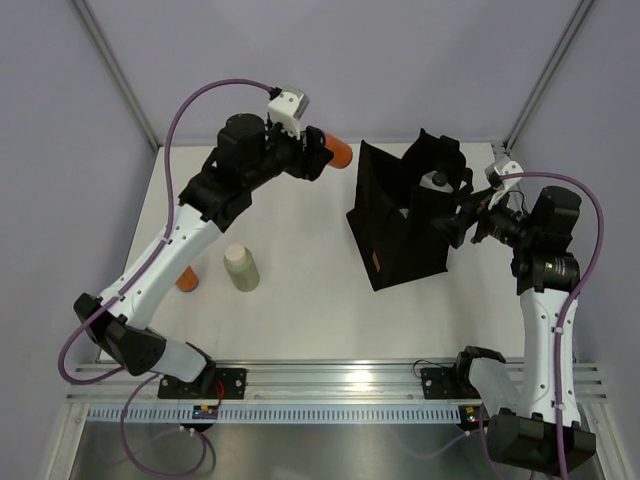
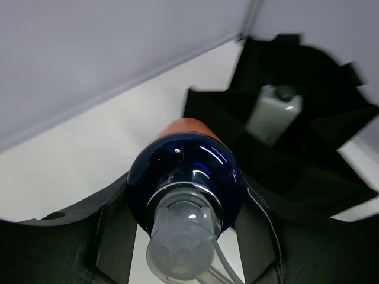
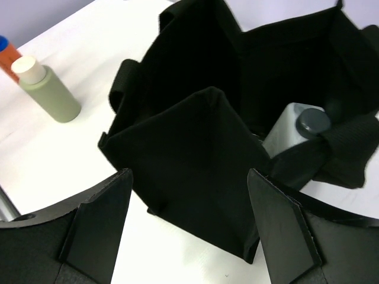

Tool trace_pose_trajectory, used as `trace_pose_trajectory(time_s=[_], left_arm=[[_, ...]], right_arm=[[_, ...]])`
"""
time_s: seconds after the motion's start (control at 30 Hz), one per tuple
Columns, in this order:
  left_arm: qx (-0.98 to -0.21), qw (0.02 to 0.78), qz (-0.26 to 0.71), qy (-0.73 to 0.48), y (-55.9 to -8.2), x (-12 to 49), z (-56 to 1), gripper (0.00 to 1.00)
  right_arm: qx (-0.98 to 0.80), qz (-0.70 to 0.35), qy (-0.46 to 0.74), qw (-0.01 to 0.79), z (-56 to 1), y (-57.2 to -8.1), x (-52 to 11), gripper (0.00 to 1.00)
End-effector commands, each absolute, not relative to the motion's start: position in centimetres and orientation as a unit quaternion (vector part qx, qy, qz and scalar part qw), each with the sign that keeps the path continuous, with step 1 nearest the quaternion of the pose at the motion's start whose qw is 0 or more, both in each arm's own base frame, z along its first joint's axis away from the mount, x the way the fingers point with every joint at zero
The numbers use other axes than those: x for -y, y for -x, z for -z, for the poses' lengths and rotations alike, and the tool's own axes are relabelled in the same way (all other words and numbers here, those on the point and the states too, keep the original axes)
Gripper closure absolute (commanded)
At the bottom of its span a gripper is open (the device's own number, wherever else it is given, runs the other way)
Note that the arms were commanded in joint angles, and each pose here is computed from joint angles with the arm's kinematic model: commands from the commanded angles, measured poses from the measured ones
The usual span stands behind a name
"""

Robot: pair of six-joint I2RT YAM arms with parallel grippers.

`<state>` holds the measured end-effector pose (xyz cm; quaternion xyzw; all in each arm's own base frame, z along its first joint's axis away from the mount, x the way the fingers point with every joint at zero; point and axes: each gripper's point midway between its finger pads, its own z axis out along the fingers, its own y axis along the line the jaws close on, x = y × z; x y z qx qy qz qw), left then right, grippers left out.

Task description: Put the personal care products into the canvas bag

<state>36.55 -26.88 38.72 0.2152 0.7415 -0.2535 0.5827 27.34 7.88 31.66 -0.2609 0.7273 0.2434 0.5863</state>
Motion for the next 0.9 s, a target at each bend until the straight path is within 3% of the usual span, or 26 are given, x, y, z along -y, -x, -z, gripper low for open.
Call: trace_pose_trajectory(time_s=[0.0, 0.13, 0.27, 0.6, 0.87], left_arm=[[-0.634, 0.646, 0.347, -0.247, -34.4, 31.6, -47.5, 1.0], [-0.589, 0.653, 0.4, -0.258, -32.7, 35.6, -51.3, 1.0], [-0.588, 0.64, 0.416, -0.267, -33.1, 38.7, -51.3, 1.0], [-0.644, 0.6, 0.363, -0.307, -35.6, 43.3, -43.6, 1.0], [-0.638, 0.542, 0.375, -0.397, -32.3, 45.7, -40.0, 1.0]], right_arm=[[-0.718, -0.205, 0.231, 0.624, -33.4, -28.0, -6.2, 0.13], [-0.726, -0.191, 0.2, 0.629, -33.5, -28.4, -4.9, 0.13], [-0.728, -0.182, 0.189, 0.633, -33.5, -28.5, -4.2, 0.13], [-0.727, -0.168, 0.181, 0.641, -33.9, -28.4, -3.6, 0.13], [-0.724, -0.17, 0.185, 0.643, -34.1, -28.2, -3.7, 0.13]])
